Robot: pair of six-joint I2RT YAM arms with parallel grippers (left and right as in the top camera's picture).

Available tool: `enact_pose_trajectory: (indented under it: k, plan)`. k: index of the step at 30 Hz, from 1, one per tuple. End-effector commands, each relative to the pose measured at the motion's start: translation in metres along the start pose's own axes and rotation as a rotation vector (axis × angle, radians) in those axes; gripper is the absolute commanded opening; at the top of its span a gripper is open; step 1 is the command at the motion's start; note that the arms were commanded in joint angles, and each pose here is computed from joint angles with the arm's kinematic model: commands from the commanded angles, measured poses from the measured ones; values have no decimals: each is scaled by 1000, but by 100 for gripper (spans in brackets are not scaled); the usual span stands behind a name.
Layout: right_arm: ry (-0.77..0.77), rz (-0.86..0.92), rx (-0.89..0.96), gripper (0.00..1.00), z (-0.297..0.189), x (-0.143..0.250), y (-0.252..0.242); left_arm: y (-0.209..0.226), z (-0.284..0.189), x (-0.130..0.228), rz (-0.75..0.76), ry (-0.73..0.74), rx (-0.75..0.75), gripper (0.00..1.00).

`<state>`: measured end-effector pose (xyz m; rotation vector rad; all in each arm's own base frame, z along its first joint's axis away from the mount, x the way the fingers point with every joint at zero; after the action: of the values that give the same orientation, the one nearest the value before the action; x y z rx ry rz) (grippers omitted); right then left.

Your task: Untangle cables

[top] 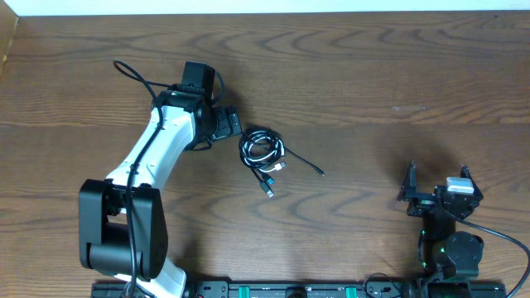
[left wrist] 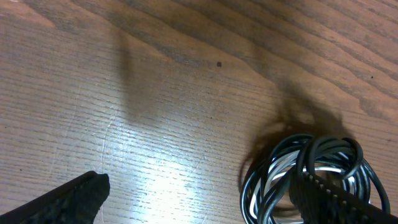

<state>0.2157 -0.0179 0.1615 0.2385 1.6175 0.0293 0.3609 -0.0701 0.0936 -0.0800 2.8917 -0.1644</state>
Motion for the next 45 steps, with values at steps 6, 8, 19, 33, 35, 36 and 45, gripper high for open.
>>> enact_pose_trajectory:
  k: [6,8,19,33,35,36,45]
  plan:
    - [1,13,21,99,0,0,-4,-2,-4,-3,-3,-13,5,98]
    - [1,13,21,99,0,0,-4,-2,-4,-3,-3,-13,5,98]
    - [1,13,21,99,0,0,-4,-2,-4,-3,-3,-13,4,98]
    - [1,13,21,99,0,0,-4,-4,-5,-11,-2,-47,13,98]
    - [1,13,21,99,0,0,-4,-4,-5,-14,0,-61,16,98]
    - [1,13,21,99,0,0,-4,-4,-5,-13,-1,-59,16,98]
    - [1,13,21,99,0,0,-4,-3,-10,-26,-25,-108,25,26]
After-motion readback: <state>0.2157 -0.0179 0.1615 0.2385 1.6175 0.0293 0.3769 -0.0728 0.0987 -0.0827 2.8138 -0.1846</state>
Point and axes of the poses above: each gripper's point midway between its finger pads, its own z axis out along the fingers, its own y axis along the line the jaws close on, x = y × z, the point moved 3 cm from there along -z, back along the fingers, and after that the axes turned 12 degrees about z, right-handed, at the moved point
